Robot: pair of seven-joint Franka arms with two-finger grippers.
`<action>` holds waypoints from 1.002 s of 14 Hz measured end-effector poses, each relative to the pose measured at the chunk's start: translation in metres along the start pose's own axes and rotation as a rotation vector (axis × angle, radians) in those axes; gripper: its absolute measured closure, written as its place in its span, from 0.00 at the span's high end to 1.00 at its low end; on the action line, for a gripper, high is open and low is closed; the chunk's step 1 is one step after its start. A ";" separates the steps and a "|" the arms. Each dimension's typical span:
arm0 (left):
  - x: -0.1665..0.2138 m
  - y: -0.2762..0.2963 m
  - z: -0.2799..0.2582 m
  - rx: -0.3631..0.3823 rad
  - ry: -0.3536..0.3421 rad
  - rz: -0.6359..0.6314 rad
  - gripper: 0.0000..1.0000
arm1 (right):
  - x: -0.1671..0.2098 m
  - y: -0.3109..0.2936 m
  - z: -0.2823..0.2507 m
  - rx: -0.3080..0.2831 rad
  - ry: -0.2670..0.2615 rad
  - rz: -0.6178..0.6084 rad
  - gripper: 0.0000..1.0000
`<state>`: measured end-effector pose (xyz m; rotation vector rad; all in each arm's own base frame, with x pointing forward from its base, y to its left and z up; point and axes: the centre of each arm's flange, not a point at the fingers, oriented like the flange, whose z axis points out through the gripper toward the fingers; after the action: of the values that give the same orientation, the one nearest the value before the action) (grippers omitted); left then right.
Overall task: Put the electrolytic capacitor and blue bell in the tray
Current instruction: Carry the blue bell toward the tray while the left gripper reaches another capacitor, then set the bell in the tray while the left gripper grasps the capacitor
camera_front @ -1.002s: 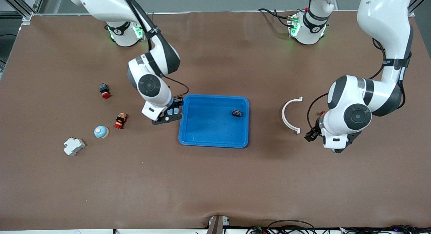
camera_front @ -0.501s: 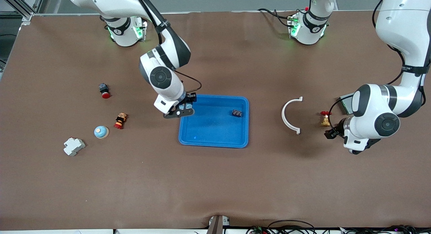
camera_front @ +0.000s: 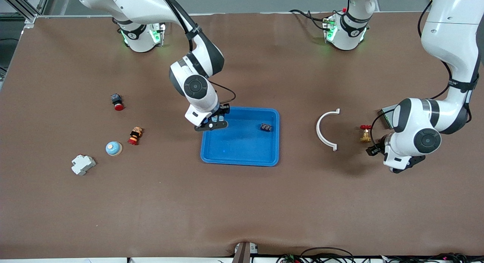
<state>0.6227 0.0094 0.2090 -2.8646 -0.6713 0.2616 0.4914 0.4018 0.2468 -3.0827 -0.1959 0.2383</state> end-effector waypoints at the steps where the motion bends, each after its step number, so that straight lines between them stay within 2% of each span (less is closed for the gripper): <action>1: -0.001 -0.002 0.004 0.017 0.009 0.017 0.76 | 0.002 0.000 0.003 -0.002 -0.002 0.002 0.67; 3: 0.000 -0.011 0.011 0.042 0.022 0.033 0.72 | 0.007 -0.001 0.010 0.000 0.005 0.004 0.67; 8: 0.014 -0.053 0.024 0.027 0.016 0.091 0.71 | 0.013 -0.005 0.032 0.002 0.018 0.002 0.67; 12: 0.004 -0.055 0.040 0.028 -0.009 0.107 0.68 | 0.012 -0.013 0.040 -0.001 0.014 -0.010 0.67; 14: 0.002 -0.053 0.041 0.027 -0.011 0.112 0.49 | 0.010 -0.019 0.043 -0.003 0.012 -0.020 0.67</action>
<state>0.5937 0.0628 0.1803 -2.8807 -0.5053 0.3003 0.4926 0.4232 0.2036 -3.0833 -0.2265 0.2181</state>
